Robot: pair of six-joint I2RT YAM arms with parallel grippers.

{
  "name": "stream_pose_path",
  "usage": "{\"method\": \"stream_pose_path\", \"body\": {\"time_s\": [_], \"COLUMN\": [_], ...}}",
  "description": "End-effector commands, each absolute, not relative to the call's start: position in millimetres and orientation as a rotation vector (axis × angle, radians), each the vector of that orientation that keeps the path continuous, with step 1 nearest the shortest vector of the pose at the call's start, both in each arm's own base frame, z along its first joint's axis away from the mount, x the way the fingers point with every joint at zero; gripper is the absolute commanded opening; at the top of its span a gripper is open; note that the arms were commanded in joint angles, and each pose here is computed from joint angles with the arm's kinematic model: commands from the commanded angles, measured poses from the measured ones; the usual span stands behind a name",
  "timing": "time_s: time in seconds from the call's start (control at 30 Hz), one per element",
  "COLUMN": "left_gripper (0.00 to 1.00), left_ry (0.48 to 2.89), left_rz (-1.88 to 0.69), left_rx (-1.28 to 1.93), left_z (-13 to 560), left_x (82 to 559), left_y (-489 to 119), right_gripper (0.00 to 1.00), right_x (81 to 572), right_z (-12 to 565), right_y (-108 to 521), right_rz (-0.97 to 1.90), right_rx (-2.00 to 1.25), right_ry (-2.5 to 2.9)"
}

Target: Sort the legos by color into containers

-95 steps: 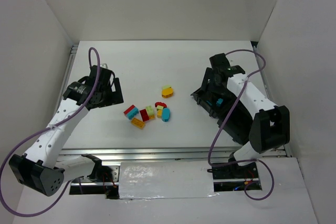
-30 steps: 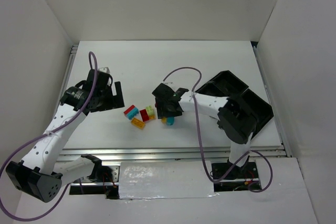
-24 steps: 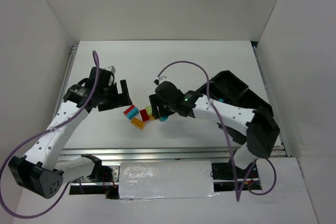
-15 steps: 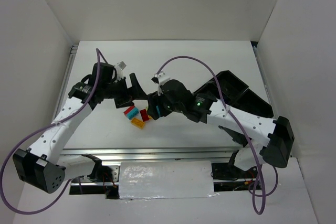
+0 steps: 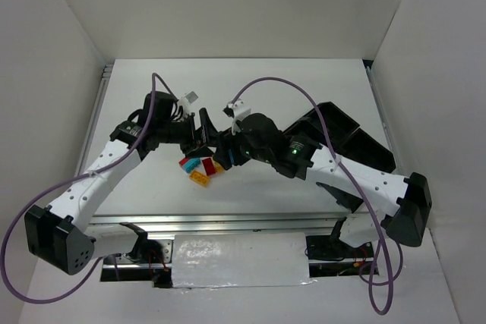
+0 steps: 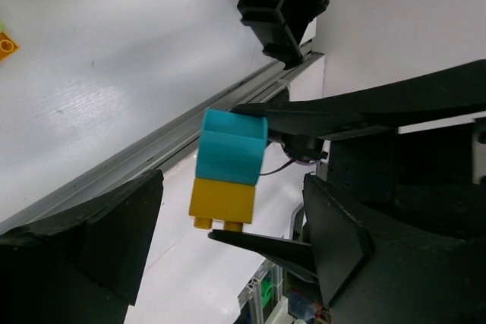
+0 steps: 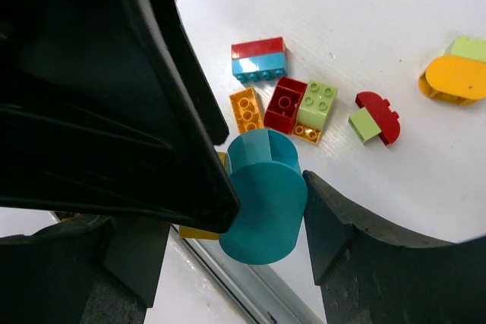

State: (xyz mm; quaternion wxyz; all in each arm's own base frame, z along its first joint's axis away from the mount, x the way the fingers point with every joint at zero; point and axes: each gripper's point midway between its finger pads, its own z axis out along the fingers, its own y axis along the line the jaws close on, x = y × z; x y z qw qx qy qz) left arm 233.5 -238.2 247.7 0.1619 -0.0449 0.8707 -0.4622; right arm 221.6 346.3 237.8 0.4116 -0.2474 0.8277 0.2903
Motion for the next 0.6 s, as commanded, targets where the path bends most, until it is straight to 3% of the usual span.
{"method": "stream_pose_path", "body": {"time_s": [0.0,0.17,0.57], "left_gripper": [0.85,0.76,0.3], "left_ry": [2.499,2.489,2.41], "left_rz": [-1.325,-1.393,-1.566], "left_rx": [-0.082,-0.064,0.146], "left_z": [243.0,241.0,269.2], "left_x": [230.4,225.0,215.5], "left_y": [-242.7,-247.9,-270.0], "right_gripper": [0.25,0.25,0.25], "right_x": [232.0,235.1,240.0], "right_z": [278.3,282.4,272.5], "right_y": [343.2,343.0,352.0], "right_rz": [0.769,0.766,0.765], "right_rx": [-0.549,-0.55,-0.55], "right_ry": [1.957,1.951,1.977]}}
